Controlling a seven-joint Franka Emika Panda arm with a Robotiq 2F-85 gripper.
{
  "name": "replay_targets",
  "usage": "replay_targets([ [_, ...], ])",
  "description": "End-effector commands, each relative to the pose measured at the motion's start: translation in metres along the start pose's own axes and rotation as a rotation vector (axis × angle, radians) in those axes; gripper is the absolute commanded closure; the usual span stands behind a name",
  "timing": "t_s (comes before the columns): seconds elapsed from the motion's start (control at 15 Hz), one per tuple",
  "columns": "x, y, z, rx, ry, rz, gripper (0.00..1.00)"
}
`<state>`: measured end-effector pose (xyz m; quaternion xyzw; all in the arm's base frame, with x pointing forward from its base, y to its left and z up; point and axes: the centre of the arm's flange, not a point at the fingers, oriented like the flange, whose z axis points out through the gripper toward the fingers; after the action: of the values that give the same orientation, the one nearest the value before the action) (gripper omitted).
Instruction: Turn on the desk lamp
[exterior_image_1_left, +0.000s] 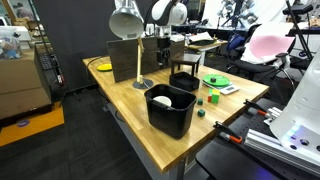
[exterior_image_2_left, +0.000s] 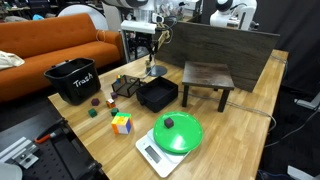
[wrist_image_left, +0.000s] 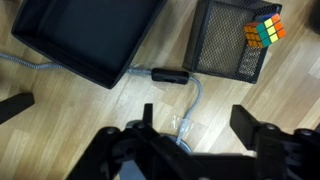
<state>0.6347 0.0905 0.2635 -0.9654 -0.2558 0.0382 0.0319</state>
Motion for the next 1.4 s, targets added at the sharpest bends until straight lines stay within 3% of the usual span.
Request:
replay_targets([
  [0.0, 0.008, 0.008, 0.003, 0.014, -0.013, 0.034, 0.51],
  [0.47, 0.011, 0.013, 0.01, 0.022, -0.02, 0.028, 1.0],
  [1.33, 0.026, 0.014, 0.049, 0.077, -0.077, 0.009, 1.0],
])
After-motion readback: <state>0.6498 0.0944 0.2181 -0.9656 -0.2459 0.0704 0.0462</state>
